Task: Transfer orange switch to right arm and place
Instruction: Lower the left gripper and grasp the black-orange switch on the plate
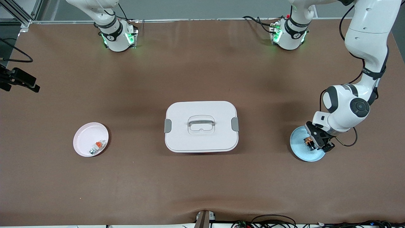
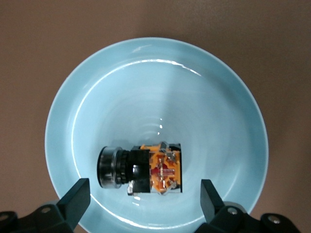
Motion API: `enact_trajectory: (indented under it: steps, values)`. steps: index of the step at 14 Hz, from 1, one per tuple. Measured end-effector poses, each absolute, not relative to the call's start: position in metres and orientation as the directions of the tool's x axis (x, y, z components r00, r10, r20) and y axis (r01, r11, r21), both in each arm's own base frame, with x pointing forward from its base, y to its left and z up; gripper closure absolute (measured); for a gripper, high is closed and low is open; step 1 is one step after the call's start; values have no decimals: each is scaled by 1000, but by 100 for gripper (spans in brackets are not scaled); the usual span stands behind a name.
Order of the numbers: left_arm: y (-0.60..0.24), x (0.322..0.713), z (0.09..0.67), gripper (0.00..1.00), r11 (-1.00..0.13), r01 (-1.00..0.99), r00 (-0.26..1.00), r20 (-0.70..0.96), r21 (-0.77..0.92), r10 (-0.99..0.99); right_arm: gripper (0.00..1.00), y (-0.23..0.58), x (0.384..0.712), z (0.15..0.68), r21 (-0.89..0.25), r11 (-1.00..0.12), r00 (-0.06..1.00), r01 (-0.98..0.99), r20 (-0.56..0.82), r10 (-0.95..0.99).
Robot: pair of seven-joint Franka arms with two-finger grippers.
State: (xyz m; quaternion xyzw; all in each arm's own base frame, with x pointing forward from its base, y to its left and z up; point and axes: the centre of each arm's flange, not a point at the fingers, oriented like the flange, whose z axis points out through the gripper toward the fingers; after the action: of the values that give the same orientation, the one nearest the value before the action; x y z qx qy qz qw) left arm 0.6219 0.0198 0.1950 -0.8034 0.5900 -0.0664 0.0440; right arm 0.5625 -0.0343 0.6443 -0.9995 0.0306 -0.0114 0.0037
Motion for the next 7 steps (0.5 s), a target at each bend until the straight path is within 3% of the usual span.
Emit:
enact_trajectory:
  steps: [7]
  values:
    - [16,626,180,0,-295,-944,289,57,-151,-955,0,-35,562,644,-8,-998,998,-63,22,-63]
